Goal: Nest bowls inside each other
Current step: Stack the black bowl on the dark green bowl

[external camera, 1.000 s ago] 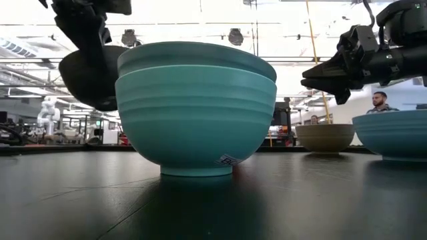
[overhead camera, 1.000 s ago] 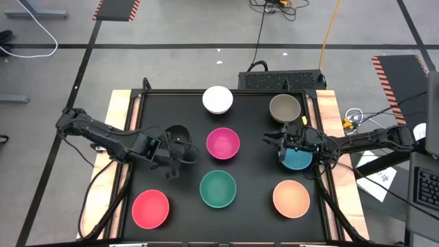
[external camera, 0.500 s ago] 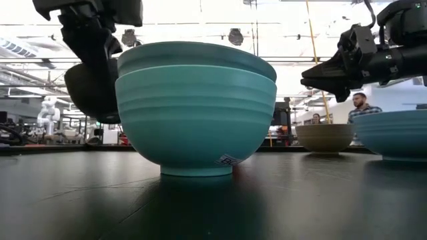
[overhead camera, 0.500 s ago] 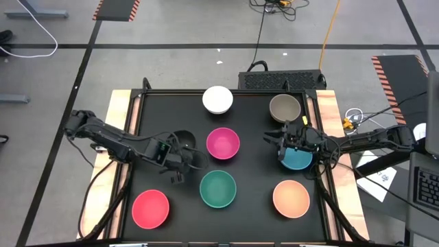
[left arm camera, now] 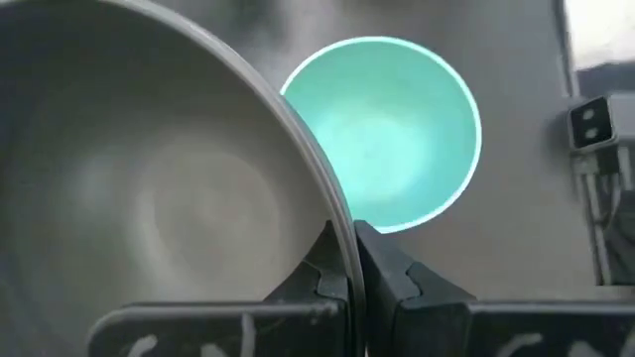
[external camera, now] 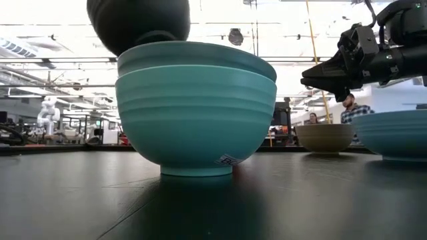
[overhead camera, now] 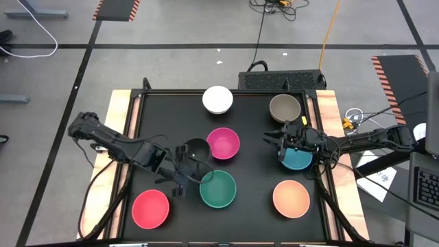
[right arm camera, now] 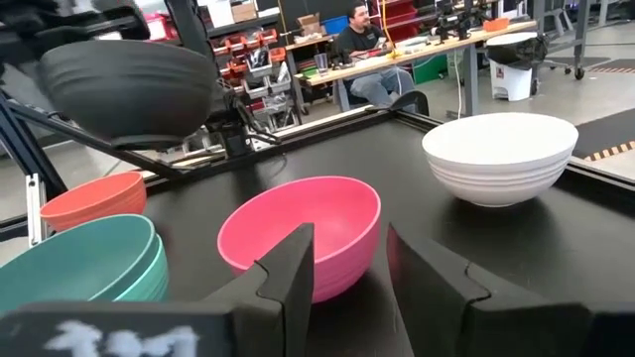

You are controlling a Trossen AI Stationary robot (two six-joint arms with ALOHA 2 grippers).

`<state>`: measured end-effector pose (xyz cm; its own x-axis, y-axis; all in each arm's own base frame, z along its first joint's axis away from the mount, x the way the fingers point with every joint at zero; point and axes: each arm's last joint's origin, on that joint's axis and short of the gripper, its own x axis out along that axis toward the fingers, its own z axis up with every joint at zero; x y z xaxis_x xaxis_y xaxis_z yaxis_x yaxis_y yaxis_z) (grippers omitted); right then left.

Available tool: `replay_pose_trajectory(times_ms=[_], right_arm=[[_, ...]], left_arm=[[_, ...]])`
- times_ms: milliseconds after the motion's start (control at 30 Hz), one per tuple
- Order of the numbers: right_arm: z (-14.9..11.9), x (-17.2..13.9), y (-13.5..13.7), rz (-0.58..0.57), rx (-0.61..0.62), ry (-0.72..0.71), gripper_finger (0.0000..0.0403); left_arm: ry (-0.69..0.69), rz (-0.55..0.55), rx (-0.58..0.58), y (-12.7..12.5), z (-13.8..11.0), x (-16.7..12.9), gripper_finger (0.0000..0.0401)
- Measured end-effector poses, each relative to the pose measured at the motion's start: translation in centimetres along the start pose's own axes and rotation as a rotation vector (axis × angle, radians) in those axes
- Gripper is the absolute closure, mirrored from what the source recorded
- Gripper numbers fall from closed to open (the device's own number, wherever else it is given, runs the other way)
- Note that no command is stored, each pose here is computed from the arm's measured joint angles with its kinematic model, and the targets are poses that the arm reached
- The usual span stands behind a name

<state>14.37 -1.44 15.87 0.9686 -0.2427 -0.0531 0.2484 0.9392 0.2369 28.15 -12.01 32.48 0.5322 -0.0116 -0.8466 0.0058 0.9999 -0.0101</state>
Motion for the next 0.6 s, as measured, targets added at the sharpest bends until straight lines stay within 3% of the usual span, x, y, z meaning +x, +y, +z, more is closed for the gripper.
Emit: replay_pose_trajectory(times_ms=[333, 600], right_arm=[[0.0, 0.0, 0.0, 0.000, 0.000, 0.000, 0.0281], [0.0, 0.0, 0.0, 0.000, 0.000, 0.000, 0.0281]], left_arm=[[0.066, -0.056, 0.062, -2.9, 3.6, 3.5, 0.0397], [0.100, -0.065, 0.077, -4.7, 4.9, 3.2, 0.0397]])
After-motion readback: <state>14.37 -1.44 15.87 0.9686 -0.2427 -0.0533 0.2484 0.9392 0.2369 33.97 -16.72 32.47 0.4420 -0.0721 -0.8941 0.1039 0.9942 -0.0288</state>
